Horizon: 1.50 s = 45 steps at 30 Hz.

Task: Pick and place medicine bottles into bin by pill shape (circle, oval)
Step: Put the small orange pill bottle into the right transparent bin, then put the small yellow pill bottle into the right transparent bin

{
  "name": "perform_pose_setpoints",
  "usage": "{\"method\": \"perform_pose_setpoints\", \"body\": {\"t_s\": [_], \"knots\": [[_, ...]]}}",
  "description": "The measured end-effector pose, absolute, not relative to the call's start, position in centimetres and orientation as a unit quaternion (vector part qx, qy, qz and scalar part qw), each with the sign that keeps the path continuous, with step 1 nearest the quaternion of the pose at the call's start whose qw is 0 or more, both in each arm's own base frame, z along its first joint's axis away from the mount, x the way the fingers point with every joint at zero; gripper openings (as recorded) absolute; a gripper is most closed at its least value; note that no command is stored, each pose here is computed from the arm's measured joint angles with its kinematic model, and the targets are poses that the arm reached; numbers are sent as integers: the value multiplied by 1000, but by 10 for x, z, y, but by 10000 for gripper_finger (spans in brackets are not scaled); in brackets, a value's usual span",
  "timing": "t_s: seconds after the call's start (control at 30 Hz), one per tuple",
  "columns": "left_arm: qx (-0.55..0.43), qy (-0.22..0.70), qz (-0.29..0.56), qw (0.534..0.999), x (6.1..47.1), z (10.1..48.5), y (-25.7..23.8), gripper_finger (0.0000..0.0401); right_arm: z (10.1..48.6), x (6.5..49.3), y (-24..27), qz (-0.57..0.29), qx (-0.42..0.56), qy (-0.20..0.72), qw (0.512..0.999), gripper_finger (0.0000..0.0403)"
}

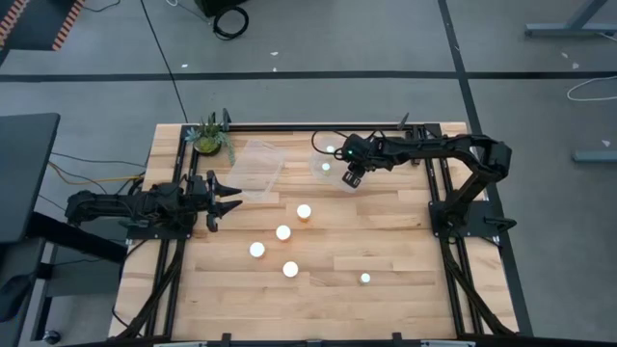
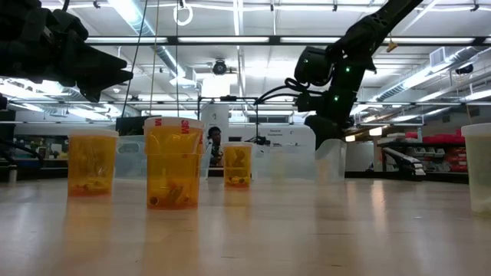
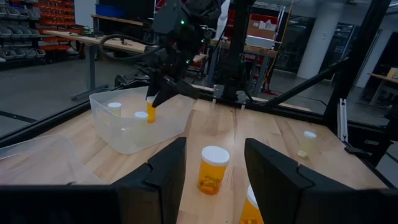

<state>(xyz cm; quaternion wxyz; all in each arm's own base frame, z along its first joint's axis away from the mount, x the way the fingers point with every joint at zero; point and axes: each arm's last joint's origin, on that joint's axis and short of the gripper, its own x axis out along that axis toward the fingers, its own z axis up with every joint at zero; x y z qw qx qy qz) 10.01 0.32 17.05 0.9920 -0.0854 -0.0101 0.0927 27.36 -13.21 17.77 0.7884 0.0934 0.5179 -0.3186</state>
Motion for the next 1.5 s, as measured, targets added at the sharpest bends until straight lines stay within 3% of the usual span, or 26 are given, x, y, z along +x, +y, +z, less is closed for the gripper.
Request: {"method": "perform_pose_setpoints", "body": {"t_s": [0.33, 0.77, 1.5], "knots": [[-85, -10, 93, 992, 100, 171, 3, 172, 177, 273, -132, -324, 100, 516, 787, 143], [-85, -10, 93, 992, 100, 170, 3, 172, 179, 272, -131, -317, 100, 531, 779, 203], [-85, -10, 93, 992, 100, 171, 3, 172, 207, 284, -128, -311, 98, 533, 781, 205]]}}
